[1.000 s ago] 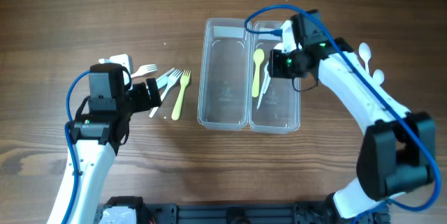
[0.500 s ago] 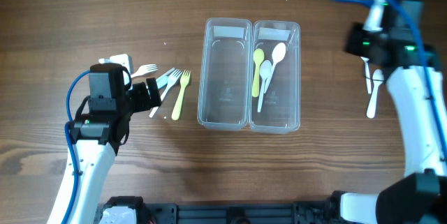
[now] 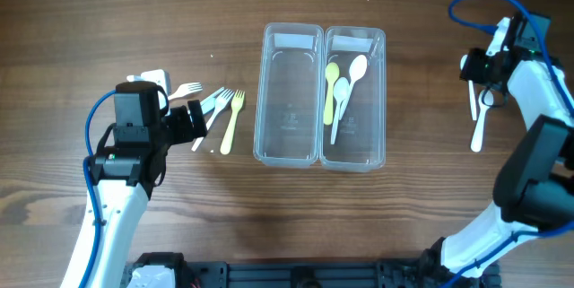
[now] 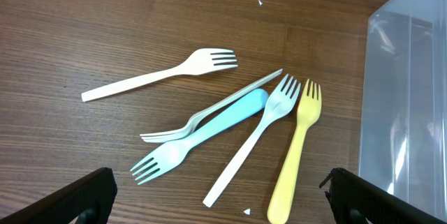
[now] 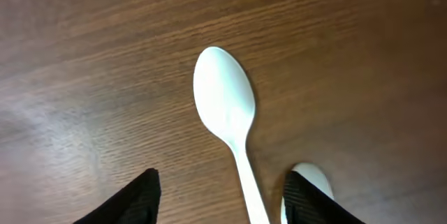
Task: Pack container
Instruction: 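Grasp the next white spoon with the right gripper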
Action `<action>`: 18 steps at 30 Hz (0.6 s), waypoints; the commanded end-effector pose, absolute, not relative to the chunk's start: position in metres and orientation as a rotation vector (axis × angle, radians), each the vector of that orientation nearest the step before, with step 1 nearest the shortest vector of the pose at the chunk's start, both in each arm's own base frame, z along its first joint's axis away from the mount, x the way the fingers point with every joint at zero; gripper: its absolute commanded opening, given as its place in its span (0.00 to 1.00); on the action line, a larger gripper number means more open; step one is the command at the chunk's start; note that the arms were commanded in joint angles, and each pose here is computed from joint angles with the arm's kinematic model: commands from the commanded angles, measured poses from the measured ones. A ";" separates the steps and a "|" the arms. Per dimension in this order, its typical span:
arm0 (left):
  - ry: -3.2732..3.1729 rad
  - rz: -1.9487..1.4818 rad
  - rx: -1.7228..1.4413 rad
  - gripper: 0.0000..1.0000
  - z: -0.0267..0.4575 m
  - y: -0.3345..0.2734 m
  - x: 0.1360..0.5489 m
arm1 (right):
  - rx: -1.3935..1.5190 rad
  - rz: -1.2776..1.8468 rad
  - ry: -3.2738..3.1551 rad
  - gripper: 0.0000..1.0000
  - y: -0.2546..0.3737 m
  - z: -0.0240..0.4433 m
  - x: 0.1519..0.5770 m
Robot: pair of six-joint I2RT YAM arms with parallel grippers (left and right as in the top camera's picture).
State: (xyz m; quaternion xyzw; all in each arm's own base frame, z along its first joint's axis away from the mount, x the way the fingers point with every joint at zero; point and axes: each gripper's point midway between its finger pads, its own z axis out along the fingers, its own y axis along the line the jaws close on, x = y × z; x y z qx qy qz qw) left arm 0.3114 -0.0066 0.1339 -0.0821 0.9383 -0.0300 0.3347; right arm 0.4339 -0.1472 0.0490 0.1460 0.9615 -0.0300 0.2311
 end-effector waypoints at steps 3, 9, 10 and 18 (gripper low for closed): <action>2.430 -0.060 -0.185 1.00 0.141 -0.006 0.316 | 0.230 -0.095 2.660 0.55 -0.147 0.039 0.442; 2.430 -0.060 -0.185 1.00 0.141 -0.006 0.316 | 0.264 -0.083 2.696 0.50 -0.146 0.025 0.437; 2.430 -0.060 -0.185 1.00 0.141 -0.006 0.316 | 0.291 -0.082 2.706 0.50 -0.146 0.020 0.435; 2.431 -0.060 -0.185 1.00 0.141 -0.006 0.316 | 0.375 -0.068 2.772 0.39 -0.145 -0.001 0.423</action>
